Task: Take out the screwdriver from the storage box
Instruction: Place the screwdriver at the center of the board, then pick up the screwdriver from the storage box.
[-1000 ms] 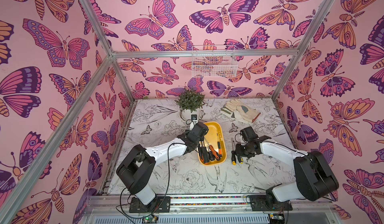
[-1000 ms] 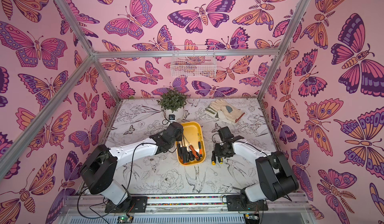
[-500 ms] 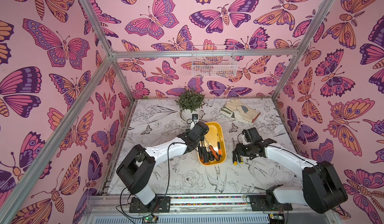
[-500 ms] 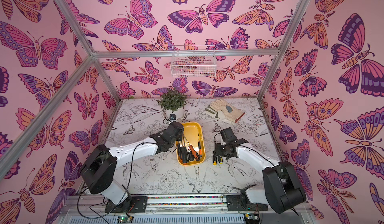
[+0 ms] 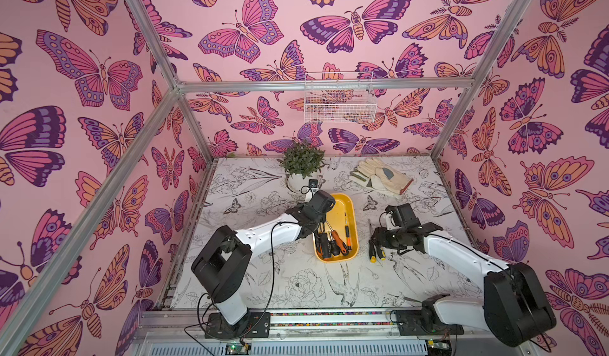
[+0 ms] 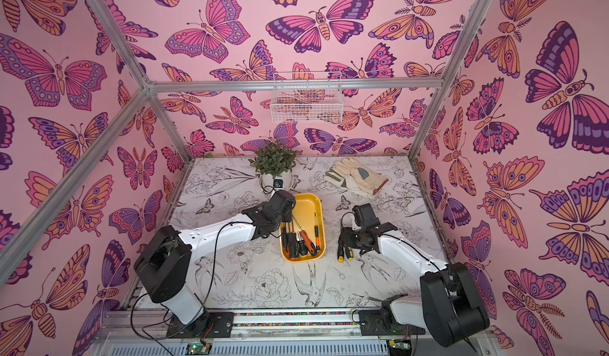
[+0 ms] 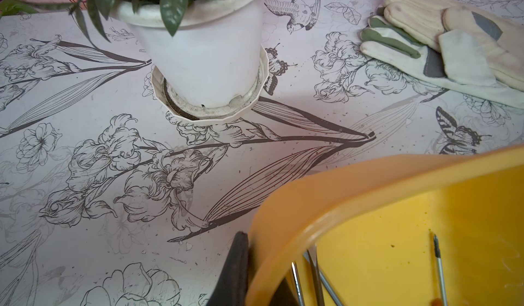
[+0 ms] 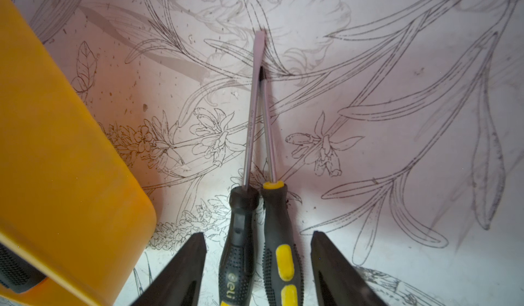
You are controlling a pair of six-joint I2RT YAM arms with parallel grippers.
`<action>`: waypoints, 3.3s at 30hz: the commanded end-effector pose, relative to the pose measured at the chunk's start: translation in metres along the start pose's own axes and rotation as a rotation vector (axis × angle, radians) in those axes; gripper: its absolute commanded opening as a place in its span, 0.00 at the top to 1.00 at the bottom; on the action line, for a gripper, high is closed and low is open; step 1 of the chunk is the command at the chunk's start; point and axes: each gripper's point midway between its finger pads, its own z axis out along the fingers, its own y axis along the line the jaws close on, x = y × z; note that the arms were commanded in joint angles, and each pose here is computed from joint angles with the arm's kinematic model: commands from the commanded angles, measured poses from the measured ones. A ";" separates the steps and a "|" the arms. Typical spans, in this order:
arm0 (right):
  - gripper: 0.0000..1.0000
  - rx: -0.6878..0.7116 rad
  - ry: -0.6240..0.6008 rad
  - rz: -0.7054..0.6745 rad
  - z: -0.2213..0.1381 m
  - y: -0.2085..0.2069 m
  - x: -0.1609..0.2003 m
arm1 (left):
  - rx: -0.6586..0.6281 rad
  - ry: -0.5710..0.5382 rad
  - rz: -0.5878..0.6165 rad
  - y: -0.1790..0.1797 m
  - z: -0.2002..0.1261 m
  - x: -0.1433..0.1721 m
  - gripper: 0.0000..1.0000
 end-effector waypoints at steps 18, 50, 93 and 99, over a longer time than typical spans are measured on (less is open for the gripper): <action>0.19 0.015 -0.010 0.004 -0.010 -0.003 -0.002 | -0.004 -0.016 -0.015 -0.004 0.004 -0.006 1.00; 0.39 -0.110 -0.046 -0.297 -0.011 0.152 -0.005 | 0.036 -0.091 -0.091 0.007 -0.011 -0.013 1.00; 0.68 0.029 0.089 -0.347 0.081 0.137 -0.005 | 0.048 -0.085 -0.105 0.010 -0.009 -0.012 1.00; 0.81 0.036 0.090 -0.354 0.082 0.135 -0.005 | 0.049 -0.085 -0.105 0.010 -0.009 -0.012 1.00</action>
